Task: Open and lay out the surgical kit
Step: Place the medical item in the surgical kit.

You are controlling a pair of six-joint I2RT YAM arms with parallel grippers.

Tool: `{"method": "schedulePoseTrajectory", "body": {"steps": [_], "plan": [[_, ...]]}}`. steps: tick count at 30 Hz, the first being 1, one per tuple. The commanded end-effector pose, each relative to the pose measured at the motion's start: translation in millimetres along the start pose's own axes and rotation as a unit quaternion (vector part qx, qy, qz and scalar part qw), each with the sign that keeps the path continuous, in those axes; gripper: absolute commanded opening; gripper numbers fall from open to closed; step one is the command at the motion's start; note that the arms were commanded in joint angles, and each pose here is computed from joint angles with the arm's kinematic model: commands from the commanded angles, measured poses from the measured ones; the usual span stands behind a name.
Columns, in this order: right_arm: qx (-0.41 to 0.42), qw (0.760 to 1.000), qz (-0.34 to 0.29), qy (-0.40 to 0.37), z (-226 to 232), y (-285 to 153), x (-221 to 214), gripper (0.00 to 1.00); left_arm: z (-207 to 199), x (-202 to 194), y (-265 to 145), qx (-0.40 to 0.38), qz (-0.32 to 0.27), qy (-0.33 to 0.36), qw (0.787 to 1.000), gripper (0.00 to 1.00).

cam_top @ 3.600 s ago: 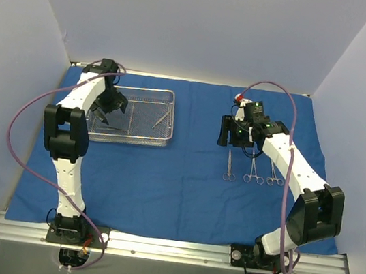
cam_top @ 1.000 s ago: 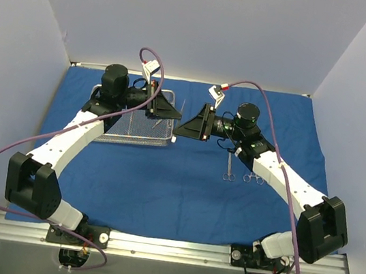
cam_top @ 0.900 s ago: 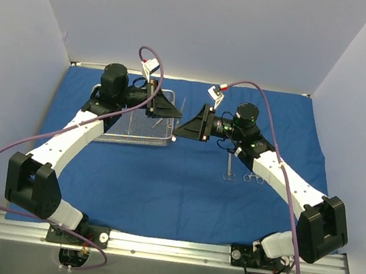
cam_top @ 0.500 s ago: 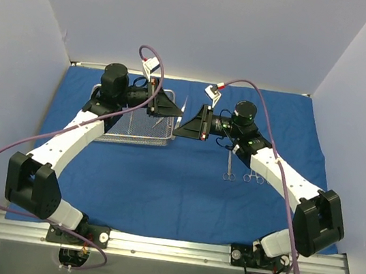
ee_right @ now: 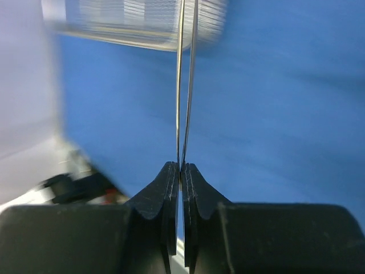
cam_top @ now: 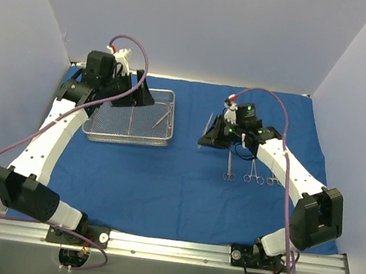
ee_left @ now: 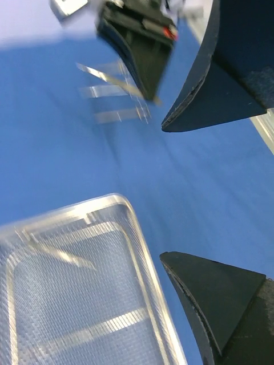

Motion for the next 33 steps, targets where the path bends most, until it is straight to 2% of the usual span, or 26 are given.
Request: {"method": "schedulePoseTrajectory", "body": {"steps": [1, 2, 5, 8, 16, 22, 23, 25, 26, 31, 33], "plan": [[-0.216, 0.973, 0.077, 0.006, -46.8, -4.5, -27.2, 0.00, 23.5, -19.3, -19.2, 0.112, 0.045, 0.078, 0.990, 0.94], [-0.265, 0.960, 0.089, 0.012, -58.7, -3.7, -32.5, 0.00, 27.5, -25.0, -17.7, 0.115, 0.053, 0.076, 0.989, 0.94], [-0.314, 0.943, 0.112, 0.005, -74.6, 2.7, -38.3, 0.00, 28.4, -29.2, -14.3, 0.107, 0.058, 0.062, 0.991, 0.94], [-0.342, 0.929, 0.139, 0.002, -88.6, 13.0, -42.9, 0.00, 33.5, -30.0, -5.5, 0.142, 0.050, 0.018, 0.988, 0.94], [-0.386, 0.901, 0.196, -0.028, -109.0, 33.1, -52.6, 0.00, 37.0, -22.1, 12.3, 0.128, 0.086, 0.031, 0.987, 0.94], [-0.389, 0.897, 0.205, -0.037, -116.7, 39.6, -56.2, 0.00, 43.5, -14.0, 23.0, 0.166, 0.100, 0.034, 0.980, 0.94], [-0.389, 0.897, 0.206, -0.038, -117.8, 41.3, -55.9, 0.07, 42.2, -9.0, 22.6, 0.170, 0.094, 0.035, 0.980, 0.94], [-0.384, 0.900, 0.203, -0.039, -116.7, 44.4, -53.6, 0.14, 48.6, -8.8, 30.0, 0.197, 0.107, 0.032, 0.974, 0.94], [-0.381, 0.901, 0.206, -0.036, -116.9, 45.5, -53.3, 0.23, 48.1, -4.1, 30.7, 0.206, 0.101, 0.033, 0.973, 0.94], [-0.350, 0.917, 0.189, -0.037, -97.1, 40.6, -38.5, 0.51, 65.9, 0.9, 48.4, 0.275, 0.118, 0.027, 0.954, 0.94], [-0.333, 0.925, 0.177, -0.042, -84.5, 35.5, -28.9, 0.55, 75.3, 6.0, 54.7, 0.298, 0.119, 0.021, 0.947, 0.94]]}}
Point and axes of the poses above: each gripper's point midway between its finger pads, its own y axis out along the fingers, its own z axis along the line the jaws close on, x = y × z, the point moved 10 cm from there along -y, back along the fingers, and after that the axes turned 1 degree about -y, right-handed, at the moved point
